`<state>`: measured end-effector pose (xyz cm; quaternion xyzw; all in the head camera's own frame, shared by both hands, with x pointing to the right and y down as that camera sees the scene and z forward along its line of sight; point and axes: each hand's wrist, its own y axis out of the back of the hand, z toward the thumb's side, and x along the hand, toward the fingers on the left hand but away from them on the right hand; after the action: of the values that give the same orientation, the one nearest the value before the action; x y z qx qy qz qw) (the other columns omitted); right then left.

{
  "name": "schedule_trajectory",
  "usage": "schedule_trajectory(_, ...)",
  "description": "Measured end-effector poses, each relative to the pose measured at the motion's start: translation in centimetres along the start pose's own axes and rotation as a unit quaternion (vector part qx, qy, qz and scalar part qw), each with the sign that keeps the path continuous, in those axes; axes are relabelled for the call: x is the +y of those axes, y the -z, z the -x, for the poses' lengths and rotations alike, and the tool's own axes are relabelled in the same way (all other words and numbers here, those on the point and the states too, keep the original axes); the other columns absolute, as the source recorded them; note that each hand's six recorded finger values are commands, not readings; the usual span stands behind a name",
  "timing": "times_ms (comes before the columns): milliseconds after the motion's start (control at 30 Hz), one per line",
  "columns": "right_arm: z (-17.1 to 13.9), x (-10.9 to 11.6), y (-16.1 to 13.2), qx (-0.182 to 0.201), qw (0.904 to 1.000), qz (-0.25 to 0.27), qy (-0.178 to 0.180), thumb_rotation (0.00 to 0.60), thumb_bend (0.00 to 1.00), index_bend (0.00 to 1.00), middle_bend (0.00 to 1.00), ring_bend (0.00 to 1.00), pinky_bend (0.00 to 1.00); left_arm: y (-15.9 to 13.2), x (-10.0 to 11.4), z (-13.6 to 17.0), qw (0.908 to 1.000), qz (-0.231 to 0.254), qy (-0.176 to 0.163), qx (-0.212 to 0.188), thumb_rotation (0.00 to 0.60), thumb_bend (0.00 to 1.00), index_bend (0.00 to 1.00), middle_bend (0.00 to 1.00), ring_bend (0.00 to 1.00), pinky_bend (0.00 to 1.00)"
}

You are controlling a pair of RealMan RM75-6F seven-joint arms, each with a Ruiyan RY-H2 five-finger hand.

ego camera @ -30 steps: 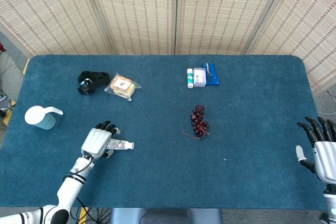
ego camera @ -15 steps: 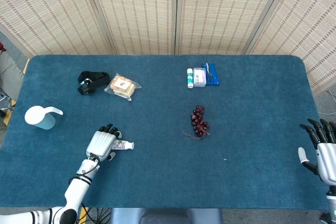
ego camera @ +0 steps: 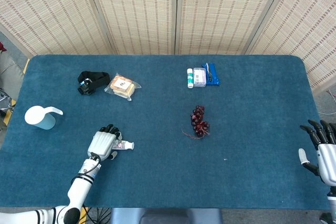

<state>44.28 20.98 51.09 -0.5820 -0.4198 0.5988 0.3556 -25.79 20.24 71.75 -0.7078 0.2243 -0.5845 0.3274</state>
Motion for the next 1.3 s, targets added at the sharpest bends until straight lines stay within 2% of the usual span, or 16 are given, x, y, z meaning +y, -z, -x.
schedule_trajectory(500, -0.1, 0.0, 0.1, -0.003, 1.0, -0.002, 0.0, 0.6, 0.35, 0.23, 0.13, 0.0, 0.02, 0.3, -0.6, -0.5, 0.9997, 0.023, 0.005, -0.001, 0.6, 0.32, 0.44, 0.32, 0.14, 0.18)
schedule_trajectory(733, -0.2, 0.2, 0.0, -0.003, 1.0, -0.004, 0.004, 0.6, 0.35, 0.23, 0.13, 0.0, 0.02, 0.3, -0.2, -0.4, 0.9993, 0.035, -0.006, -0.008, 0.6, 0.38, 0.47, 0.43, 0.24, 0.2)
schedule_trajectory(1067, -0.3, 0.3, -0.6, 0.008, 0.9999, -0.004, 0.009, 0.6, 0.35, 0.23, 0.13, 0.0, 0.02, 0.0, 3.1, 1.2, 0.9959, 0.035, -0.067, -0.049, 0.6, 0.4, 0.5, 0.54, 0.34, 0.25)
schedule_trajectory(1300, 0.7, 0.5, -3.1, 0.057, 0.9982, -0.008, 0.015, 0.6, 0.35, 0.23, 0.13, 0.0, 0.08, -0.7, 6.2, 2.6, 0.9911, 0.014, -0.104, -0.081, 0.6, 0.4, 0.52, 0.6, 0.39, 0.27)
